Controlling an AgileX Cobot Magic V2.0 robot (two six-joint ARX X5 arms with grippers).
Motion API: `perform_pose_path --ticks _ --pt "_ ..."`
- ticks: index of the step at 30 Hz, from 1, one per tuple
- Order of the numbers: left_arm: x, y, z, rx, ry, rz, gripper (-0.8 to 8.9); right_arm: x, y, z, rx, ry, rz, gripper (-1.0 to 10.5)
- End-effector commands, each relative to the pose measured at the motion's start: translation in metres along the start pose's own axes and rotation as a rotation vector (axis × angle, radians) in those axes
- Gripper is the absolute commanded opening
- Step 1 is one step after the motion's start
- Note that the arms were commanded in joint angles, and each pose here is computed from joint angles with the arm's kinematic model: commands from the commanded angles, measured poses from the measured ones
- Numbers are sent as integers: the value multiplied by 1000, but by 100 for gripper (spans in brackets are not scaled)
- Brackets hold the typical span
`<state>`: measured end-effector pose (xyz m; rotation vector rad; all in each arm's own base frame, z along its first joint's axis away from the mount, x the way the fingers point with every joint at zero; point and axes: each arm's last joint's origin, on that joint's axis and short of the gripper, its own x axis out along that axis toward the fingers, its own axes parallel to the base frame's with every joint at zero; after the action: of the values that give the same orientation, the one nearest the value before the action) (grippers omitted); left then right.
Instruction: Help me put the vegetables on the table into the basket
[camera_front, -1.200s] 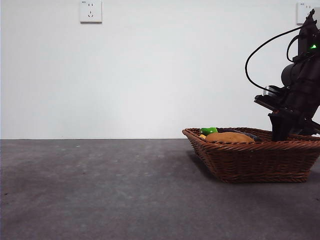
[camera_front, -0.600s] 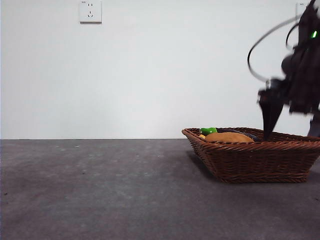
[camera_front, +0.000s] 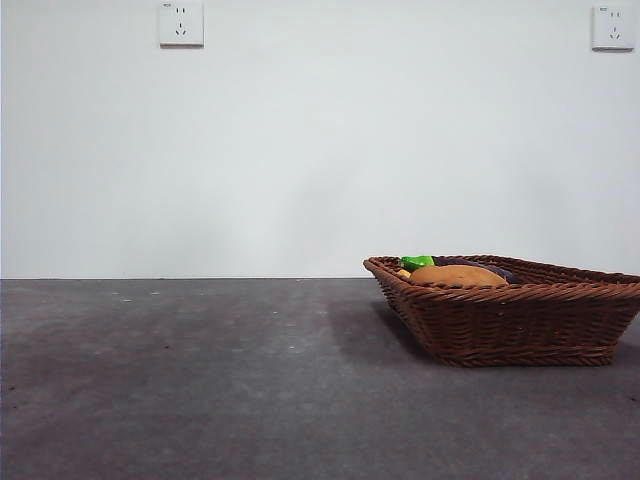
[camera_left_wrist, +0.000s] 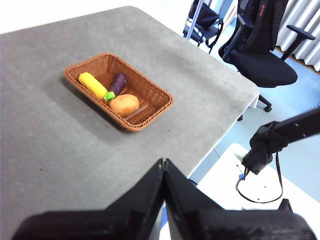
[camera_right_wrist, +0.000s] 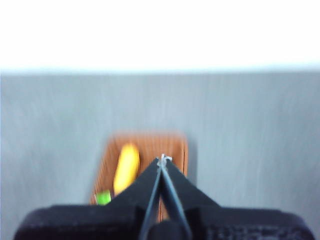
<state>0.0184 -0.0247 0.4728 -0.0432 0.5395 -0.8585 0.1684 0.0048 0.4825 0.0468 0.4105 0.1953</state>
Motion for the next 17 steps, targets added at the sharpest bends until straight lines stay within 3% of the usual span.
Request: perform_pose_path --ticks 1,8,17 --pt "7 0 2 -10 18 5 -4 -25 5 0 -23 -85 -19 1" --pt "36 0 14 -17 99 26 -4 -46 9 -3 -32 -136 -34 1" --pt "78 1 25 -31 211 63 -4 -15 1 1 -17 -60 -72 1"
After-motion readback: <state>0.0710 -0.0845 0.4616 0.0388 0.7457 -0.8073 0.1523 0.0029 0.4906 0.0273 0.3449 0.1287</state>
